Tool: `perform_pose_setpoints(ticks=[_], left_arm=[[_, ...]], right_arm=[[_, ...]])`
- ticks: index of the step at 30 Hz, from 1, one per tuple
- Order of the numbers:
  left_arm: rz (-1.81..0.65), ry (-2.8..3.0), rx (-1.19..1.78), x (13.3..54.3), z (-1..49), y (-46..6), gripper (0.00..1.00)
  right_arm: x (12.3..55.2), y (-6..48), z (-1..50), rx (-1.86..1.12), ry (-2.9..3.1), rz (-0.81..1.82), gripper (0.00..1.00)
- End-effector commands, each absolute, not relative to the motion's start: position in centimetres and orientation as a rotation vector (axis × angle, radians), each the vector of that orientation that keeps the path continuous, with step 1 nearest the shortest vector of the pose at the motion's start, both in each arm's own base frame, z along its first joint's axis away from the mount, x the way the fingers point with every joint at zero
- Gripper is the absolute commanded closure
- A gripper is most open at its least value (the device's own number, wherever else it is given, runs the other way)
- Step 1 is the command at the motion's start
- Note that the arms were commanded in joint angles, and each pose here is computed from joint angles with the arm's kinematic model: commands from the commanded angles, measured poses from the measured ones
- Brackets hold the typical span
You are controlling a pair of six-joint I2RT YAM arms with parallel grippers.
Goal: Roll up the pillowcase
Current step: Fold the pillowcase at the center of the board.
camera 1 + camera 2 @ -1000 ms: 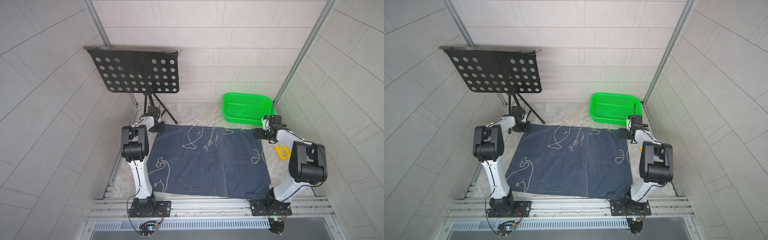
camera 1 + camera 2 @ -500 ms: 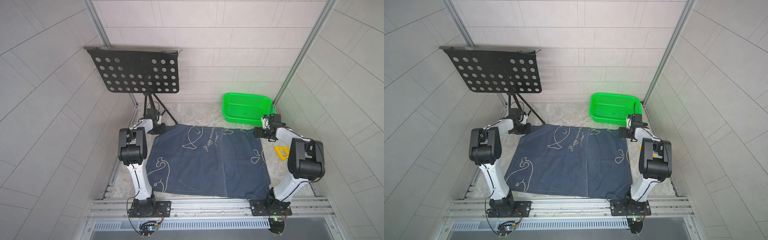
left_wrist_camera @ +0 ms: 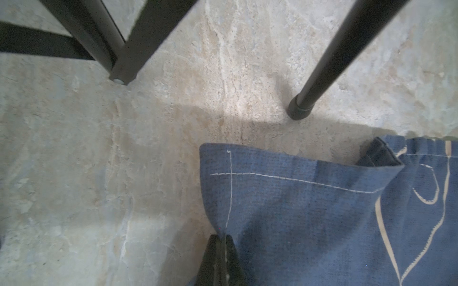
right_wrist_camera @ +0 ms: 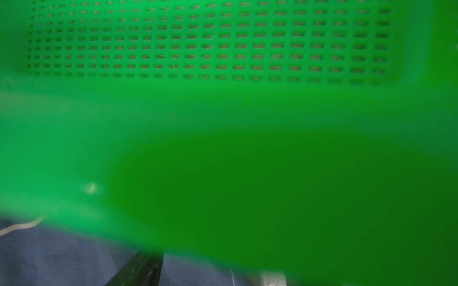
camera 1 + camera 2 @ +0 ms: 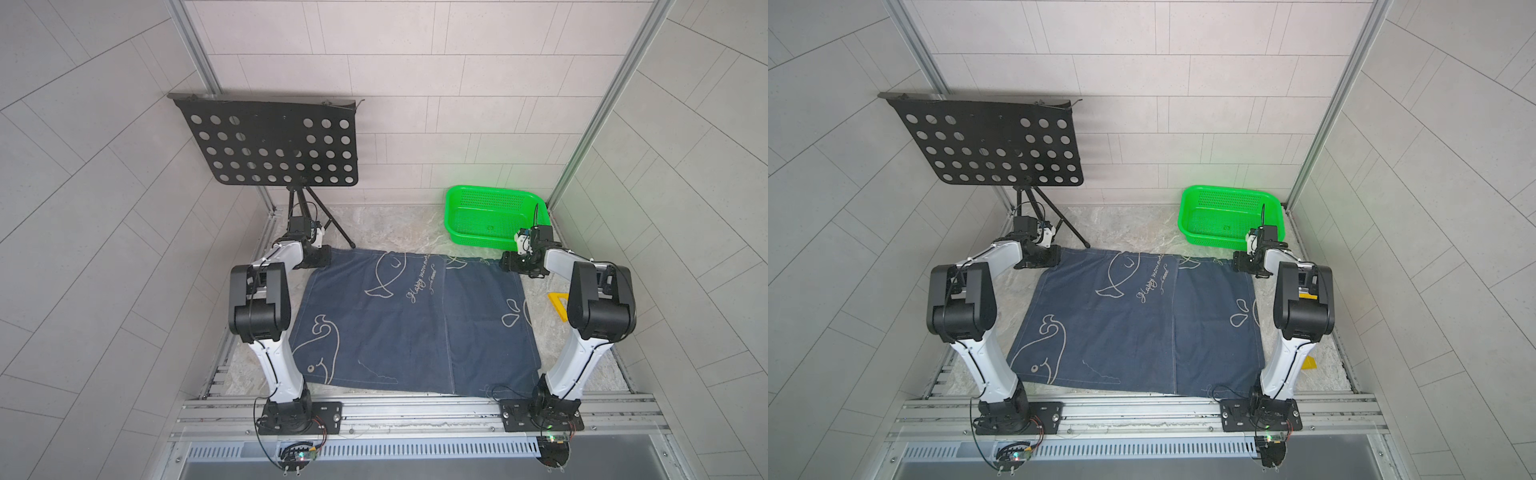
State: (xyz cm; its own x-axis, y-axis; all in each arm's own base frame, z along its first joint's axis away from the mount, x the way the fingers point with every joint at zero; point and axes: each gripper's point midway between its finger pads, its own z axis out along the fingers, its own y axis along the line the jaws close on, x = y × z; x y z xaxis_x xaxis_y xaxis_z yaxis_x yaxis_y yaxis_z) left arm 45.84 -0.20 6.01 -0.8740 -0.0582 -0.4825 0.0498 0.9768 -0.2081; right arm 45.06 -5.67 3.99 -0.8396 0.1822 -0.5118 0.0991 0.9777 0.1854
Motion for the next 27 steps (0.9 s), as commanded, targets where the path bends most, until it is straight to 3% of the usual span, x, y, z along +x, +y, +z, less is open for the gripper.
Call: perform_pose_setpoints(ticks=[1, 6, 15, 27], left_arm=[[-0.291, 2.574, 0.031, 45.6, 7.8, -0.3, 1.00], [-0.294, 2.569, 0.035, 44.8, 8.5, -0.5, 1.00], [-0.210, 2.520, 0.063, 44.1, 10.7, 0.2, 1.00], [-0.016, 2.405, 0.112, 45.4, 14.4, 2.5, 1.00]], right_arm=[[46.1, -5.1, 4.1, 0.206, 2.545, 0.261, 0.30], [46.7, -4.3, 4.2, 0.197, 2.510, 0.338, 0.60], [46.7, -3.4, 8.7, 0.096, 2.387, 0.363, 0.96], [45.4, -5.0, 14.7, 0.021, 2.203, 0.316, 1.00]])
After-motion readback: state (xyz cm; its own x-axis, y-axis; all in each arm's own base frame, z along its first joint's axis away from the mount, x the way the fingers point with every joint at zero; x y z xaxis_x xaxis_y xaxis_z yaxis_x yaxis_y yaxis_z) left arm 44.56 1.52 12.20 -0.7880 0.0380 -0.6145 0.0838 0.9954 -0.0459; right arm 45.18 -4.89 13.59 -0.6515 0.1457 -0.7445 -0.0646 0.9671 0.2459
